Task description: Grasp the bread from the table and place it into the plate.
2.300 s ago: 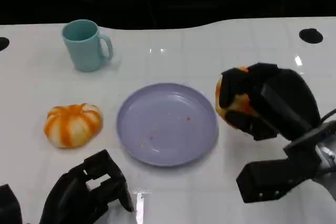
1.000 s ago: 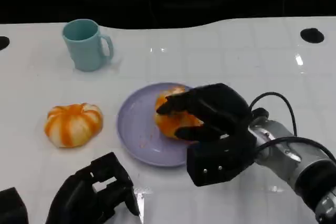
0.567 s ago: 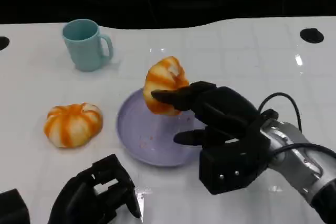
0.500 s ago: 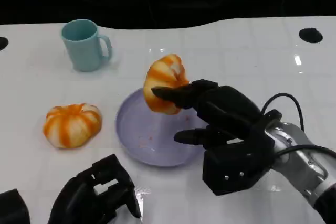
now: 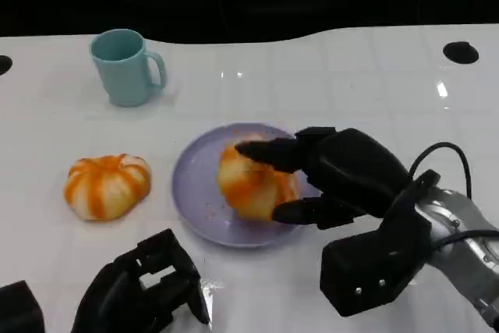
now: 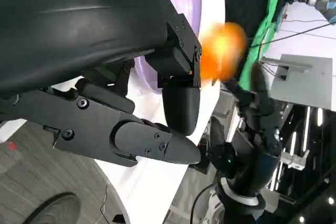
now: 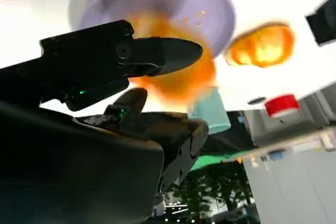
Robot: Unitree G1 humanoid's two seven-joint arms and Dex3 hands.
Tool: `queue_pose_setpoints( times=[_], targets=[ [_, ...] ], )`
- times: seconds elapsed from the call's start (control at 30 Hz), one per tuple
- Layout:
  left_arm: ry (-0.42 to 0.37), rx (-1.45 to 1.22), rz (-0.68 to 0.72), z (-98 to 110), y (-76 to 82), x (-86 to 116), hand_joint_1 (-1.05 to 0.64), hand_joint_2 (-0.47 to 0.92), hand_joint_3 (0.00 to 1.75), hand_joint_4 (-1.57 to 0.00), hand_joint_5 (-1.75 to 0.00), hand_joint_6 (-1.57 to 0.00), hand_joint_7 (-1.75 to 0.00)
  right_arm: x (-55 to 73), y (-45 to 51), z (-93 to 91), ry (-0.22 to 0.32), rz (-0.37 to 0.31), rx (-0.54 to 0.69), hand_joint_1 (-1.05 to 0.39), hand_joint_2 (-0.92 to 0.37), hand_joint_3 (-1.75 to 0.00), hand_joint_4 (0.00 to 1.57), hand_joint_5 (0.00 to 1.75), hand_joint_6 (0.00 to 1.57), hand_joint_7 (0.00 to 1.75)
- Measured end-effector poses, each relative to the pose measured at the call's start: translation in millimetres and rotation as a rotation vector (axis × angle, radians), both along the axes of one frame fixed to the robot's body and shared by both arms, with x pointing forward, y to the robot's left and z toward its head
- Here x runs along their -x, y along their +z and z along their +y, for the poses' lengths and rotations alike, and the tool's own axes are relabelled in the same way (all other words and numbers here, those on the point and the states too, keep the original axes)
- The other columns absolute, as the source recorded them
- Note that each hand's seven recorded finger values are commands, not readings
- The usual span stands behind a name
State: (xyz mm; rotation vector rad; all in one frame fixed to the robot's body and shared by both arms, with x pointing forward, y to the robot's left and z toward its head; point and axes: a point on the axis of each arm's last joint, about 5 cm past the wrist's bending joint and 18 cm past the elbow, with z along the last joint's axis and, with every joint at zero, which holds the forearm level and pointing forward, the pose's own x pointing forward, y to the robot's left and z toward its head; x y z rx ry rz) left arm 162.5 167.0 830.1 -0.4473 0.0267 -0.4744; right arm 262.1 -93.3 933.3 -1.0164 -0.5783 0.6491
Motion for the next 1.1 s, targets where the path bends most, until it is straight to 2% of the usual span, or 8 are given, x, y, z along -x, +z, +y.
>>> queue_pose_setpoints(
  times=[0.03,0.13,0.3,0.37,0.57,0.93,1.0,1.1],
  targets=[
    [0.000,0.000,0.000,0.0,0.0,0.0,-0.63,0.92,0.10,-0.69,-1.75,-0.66,-1.41,0.0,-0.1,0.3,-0.005,-0.002,-0.002,-0.63,-0.92,-0.26,0.27,1.18,0.84,0.03],
    [0.000,0.000,0.000,0.0,0.0,0.0,-0.64,0.92,0.09,-0.69,-1.75,-0.67,-1.41,0.0,-0.7,2.0,-0.012,-0.010,0.001,-0.63,-0.92,-0.27,0.21,0.92,0.88,0.01],
    [0.000,0.000,0.000,0.0,0.0,0.0,-0.65,0.92,0.08,-0.70,-1.75,-0.67,-1.42,-0.2,-3.8,2.3,-0.018,-0.007,0.011,-0.62,-0.92,-0.25,0.12,0.77,0.53,0.00],
    [0.000,0.000,0.000,0.1,0.0,0.0,-0.64,0.92,0.08,-0.70,-1.75,-0.68,-1.42,0.1,-4.4,2.2,-0.010,-0.008,-0.001,-0.60,-0.92,-0.23,0.18,0.82,0.49,0.01],
    [0.000,0.001,-0.001,-0.3,0.1,-0.3,-0.63,0.92,0.09,-0.69,-1.75,-0.67,-1.41,8.8,-5.1,-2.4,0.008,-0.026,-0.279,-0.43,-0.92,-0.22,0.54,0.98,0.76,0.17],
    [0.001,0.005,-0.004,-1.3,0.6,-1.2,-0.63,0.92,0.10,-0.69,-1.75,-0.66,-1.42,43.4,-19.3,-36.2,0.012,0.059,-0.592,-0.28,-0.92,-0.29,0.69,1.14,0.90,0.32],
    [0.002,0.004,-0.003,-1.5,0.7,-1.3,-0.62,0.92,0.10,-0.69,-1.75,-0.66,-1.42,50.7,-23.8,-39.5,0.017,0.094,-0.636,-0.27,-0.88,-0.40,0.69,1.25,0.89,0.49],
    [0.004,0.007,0.000,-2.0,0.8,-1.8,-0.63,0.92,0.09,-0.69,-1.75,-0.66,-1.42,61.0,-29.9,-45.5,0.005,0.147,-0.692,-0.27,-0.70,-0.84,0.66,1.52,0.79,0.92]
  ],
)
